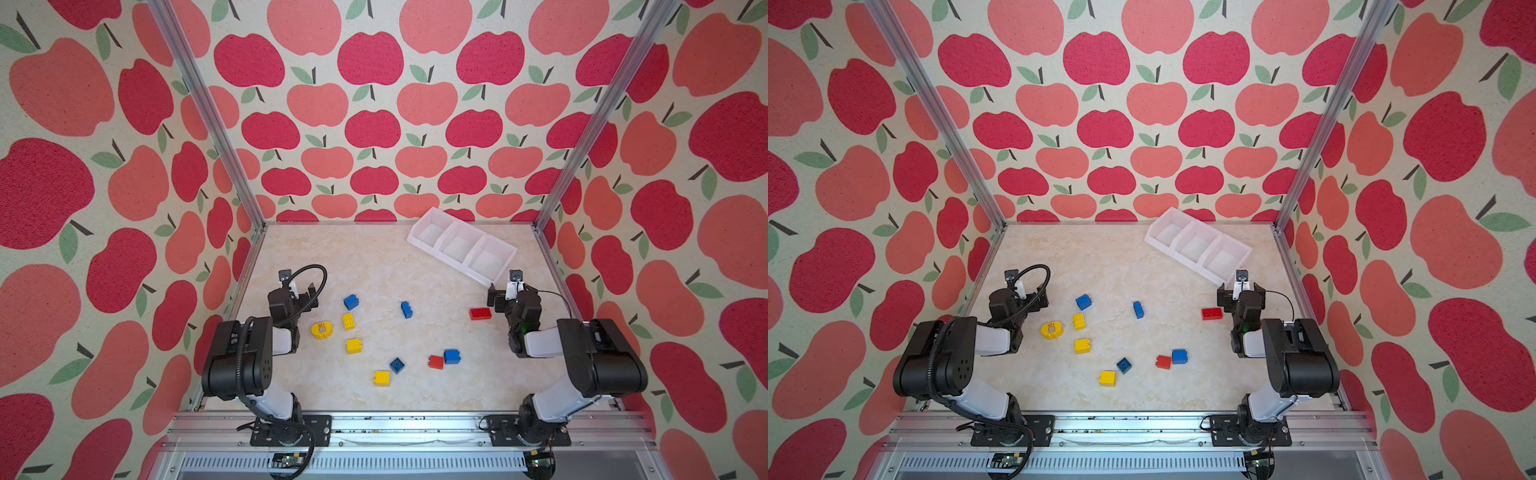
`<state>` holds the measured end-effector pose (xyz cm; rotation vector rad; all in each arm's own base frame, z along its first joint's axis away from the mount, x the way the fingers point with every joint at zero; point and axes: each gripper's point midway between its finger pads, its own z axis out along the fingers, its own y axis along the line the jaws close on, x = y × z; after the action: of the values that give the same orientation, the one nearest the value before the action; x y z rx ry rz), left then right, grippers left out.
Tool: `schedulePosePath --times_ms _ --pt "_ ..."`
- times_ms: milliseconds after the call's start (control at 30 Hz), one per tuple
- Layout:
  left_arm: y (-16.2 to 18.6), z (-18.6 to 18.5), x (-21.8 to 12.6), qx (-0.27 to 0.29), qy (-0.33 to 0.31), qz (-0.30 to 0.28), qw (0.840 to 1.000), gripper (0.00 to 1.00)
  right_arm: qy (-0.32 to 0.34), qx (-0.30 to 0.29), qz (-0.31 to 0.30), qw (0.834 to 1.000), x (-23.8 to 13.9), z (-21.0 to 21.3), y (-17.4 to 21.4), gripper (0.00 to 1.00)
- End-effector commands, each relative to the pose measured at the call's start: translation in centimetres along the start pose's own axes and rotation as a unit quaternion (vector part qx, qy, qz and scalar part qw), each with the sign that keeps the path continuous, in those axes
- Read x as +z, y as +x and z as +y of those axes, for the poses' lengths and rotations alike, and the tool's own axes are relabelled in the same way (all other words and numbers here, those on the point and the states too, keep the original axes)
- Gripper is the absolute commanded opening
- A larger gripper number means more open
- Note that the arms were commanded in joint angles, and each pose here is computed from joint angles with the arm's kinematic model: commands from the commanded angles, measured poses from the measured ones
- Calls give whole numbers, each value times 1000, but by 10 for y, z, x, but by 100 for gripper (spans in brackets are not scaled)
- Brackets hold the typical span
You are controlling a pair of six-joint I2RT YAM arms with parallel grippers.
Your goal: Sort the legos into containers by color
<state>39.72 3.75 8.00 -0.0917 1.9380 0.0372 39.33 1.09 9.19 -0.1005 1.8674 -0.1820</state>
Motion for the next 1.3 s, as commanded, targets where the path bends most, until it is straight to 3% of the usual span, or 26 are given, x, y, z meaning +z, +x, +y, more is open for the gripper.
schedulePosePath --times_ms 0,200,400,667,900,1267 --pt "-4 -4 0 10 8 -2 1000 99 15 1 -1 1000 -1 -3 -10 99" --pt "-29 1 -6 10 -18 17 1000 99 44 -33 56 997 -7 0 -38 99" --pt "-49 -3 -13 -6 -19 38 999 99 39 -5 109 993 -3 12 -68 99" --pt "-83 -30 -24 -51 29 45 997 99 -8 42 194 980 36 43 -97 99" --pt "-85 -51 -27 -100 74 58 991 99 -25 90 254 963 80 61 -90 97" --pt "-79 -62 -22 -110 95 73 987 99 -35 134 299 944 127 78 -66 78"
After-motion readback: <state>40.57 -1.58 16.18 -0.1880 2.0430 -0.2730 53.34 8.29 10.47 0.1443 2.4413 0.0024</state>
